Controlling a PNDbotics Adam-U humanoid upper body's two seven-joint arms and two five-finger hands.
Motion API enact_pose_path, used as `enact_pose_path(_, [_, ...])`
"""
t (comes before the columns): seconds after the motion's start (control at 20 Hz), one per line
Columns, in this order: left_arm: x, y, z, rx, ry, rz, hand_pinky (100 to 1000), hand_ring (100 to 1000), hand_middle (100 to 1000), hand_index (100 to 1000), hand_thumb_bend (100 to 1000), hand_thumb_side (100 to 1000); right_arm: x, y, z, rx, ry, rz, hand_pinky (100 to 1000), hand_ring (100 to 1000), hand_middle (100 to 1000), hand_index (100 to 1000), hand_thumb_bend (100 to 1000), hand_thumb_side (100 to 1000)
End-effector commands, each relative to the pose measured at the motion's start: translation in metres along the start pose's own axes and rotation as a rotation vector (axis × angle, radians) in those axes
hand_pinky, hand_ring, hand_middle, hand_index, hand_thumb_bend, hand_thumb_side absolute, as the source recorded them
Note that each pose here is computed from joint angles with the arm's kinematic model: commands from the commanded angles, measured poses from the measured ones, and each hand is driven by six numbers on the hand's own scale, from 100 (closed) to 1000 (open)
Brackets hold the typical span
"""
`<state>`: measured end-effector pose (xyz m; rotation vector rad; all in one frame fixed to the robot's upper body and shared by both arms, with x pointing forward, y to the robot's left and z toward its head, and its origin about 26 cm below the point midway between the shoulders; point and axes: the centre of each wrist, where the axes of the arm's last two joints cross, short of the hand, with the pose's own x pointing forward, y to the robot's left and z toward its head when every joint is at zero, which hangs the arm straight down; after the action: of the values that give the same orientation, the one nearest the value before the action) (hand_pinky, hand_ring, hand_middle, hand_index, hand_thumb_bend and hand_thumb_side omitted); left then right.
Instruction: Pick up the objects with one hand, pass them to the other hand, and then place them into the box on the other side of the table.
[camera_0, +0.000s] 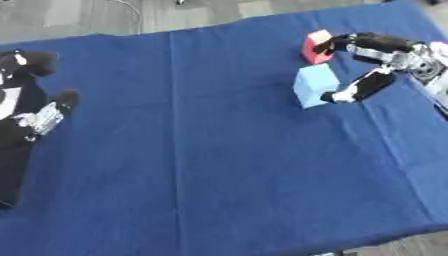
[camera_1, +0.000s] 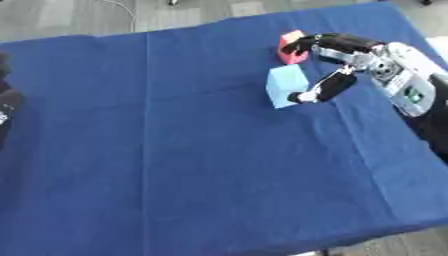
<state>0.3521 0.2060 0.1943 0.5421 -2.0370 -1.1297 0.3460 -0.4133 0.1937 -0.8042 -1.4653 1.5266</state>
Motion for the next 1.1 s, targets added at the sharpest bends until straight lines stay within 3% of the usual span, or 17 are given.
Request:
enact_pose_path(0.05, [0.004,0.008,-0.001,0.013,-0.018,-0.017,738,733,672,845,451,834,-0.004,-0.01,0.004,0.004,0.016,0.03,932,867,863,954,442,448])
enact_pose_path(1.1, [0.006,0.008,-0.003,0.004,-0.033,-0.017,737,735,673,845,446,838,-0.015,-0.002,0.003,0.022,0.051,-0.003,929,853,825,931,396,463])
